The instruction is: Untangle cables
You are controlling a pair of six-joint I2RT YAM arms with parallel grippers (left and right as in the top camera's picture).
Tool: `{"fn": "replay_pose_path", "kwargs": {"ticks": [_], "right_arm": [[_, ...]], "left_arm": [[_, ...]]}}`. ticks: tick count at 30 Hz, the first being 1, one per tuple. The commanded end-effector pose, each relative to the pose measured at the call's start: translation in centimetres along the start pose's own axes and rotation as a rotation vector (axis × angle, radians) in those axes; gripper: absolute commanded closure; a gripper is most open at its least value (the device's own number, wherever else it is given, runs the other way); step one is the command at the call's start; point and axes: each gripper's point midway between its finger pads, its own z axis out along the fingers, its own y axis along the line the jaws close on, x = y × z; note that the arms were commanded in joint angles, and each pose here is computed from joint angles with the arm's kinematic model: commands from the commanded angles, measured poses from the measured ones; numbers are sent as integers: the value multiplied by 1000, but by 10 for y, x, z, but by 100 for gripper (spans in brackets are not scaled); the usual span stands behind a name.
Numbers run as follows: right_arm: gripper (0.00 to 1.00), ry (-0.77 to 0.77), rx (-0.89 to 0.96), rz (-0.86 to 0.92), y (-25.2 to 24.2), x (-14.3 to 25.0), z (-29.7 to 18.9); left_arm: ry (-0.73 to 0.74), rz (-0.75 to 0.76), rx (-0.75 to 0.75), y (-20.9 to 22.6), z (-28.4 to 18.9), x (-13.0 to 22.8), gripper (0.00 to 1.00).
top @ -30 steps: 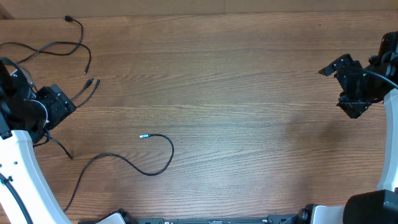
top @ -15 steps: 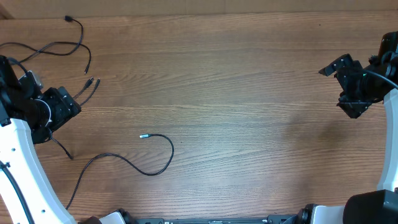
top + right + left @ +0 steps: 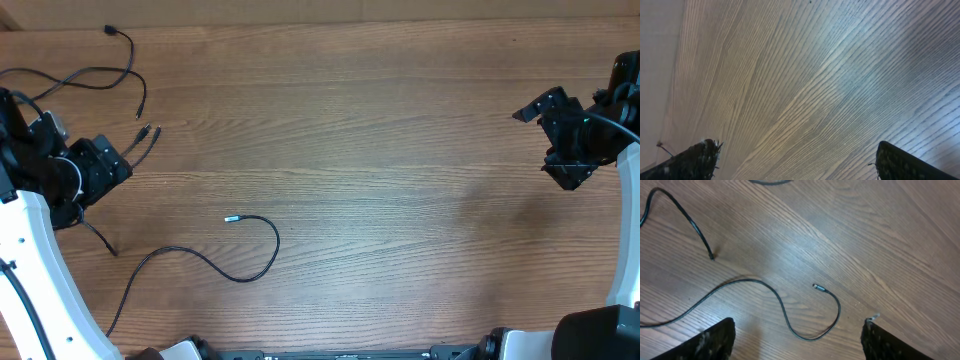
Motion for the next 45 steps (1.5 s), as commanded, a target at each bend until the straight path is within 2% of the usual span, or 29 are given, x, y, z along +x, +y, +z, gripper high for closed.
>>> {"fn": "replay_pose_path", "kwargs": {"ticks": [1, 7, 15, 18, 20, 22, 24, 25, 28, 33, 45], "right_arm": [[0, -28, -9, -7, 3, -4, -7], [0, -28, -9, -7, 3, -4, -7], [0, -28, -9, -7, 3, -4, -7], [0, -28, -9, -7, 3, -4, -7], [0, -28, -9, -7, 3, -4, -7], [0, -28, -9, -7, 3, -4, -7], [0, -28, -9, -7, 3, -4, -7], [0, -28, -9, -7, 3, -4, -7], [0, -28, -9, -7, 3, -4, -7], [0, -28, -9, -7, 3, -4, -7], [0, -28, -9, -7, 3, -4, -7]], "left_arm": [[-29, 16, 14, -4, -3, -8, 18], [-42, 17, -5, -1, 2, -15, 18], [82, -7, -59, 14, 37, -3, 18], [109, -17, -120, 26, 51, -5, 23], [116, -75, -179, 36, 58, -7, 25], [99, -164, -252, 49, 64, -10, 21], [51, -224, -335, 64, 69, -20, 10], [15, -238, -388, 73, 70, -27, 0], [-77, -326, -502, 96, 72, -46, 0], [-50, -532, -482, 110, 96, -47, 0], [127, -571, -569, 143, 161, -37, 3]]}}
